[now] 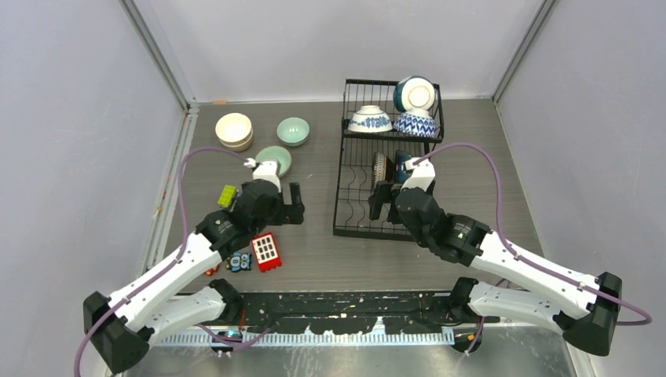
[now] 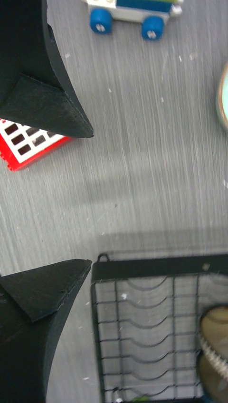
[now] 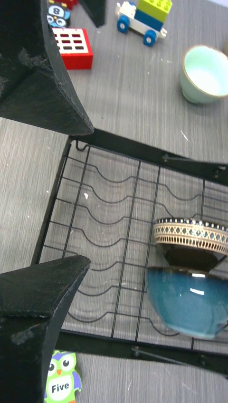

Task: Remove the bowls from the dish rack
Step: Pick up the bowl from the dish rack.

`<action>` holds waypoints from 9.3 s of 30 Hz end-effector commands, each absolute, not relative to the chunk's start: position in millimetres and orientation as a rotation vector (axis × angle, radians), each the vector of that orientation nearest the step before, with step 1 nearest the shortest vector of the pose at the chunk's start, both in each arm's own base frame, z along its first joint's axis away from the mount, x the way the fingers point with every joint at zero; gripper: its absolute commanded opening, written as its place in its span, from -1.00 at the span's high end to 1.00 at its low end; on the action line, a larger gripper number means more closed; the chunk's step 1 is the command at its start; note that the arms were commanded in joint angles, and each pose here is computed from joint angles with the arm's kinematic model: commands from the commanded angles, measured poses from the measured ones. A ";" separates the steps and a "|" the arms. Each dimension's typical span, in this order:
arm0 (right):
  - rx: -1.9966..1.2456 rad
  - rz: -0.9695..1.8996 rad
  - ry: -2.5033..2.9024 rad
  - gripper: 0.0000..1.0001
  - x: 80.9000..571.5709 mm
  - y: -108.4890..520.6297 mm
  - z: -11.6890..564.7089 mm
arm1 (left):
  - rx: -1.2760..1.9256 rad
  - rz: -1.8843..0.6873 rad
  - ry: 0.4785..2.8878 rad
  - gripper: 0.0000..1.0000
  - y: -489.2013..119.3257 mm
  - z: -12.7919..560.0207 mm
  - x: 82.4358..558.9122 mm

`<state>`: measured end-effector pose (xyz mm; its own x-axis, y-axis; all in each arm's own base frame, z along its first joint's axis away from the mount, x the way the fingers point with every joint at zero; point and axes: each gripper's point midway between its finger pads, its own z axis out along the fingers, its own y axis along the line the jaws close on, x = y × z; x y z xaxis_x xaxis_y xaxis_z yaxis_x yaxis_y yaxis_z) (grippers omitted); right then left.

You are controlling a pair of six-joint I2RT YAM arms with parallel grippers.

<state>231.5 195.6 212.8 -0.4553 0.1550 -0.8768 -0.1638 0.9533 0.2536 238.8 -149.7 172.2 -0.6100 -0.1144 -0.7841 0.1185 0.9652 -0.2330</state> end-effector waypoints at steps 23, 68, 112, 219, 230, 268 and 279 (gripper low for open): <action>0.284 0.345 2.084 -0.99 241.0 151.6 191.3 | 0.326 -0.603 2.117 -0.99 -264.6 186.6 237.8; 0.384 0.359 1.943 -0.75 250.8 115.4 197.0 | 0.166 -1.244 1.830 -0.81 -378.0 216.2 278.4; 0.243 0.513 1.865 -0.82 216.1 111.1 231.3 | 0.115 -1.187 1.790 -0.68 -416.5 189.3 330.9; 0.288 0.585 1.793 -0.83 199.1 98.8 231.3 | 0.046 -1.146 1.611 -0.36 -480.7 171.5 348.3; 0.292 0.579 1.792 -0.83 196.9 95.5 231.4 | 0.056 -1.173 1.632 -0.10 -484.6 155.5 355.1; 0.294 0.555 1.813 -0.84 199.3 95.5 225.0 | 0.144 -1.289 1.568 0.41 -500.2 153.9 362.7; 0.301 0.546 1.812 -0.84 201.2 94.9 225.0 | 0.135 -1.285 1.558 -0.09 -492.8 156.2 369.7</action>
<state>196.4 97.2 215.4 -0.3378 0.4600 -0.8212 -0.0734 0.8569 0.5102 359.5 -495.8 130.7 -0.4842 -0.4446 -0.7536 0.6134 0.4416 -0.6547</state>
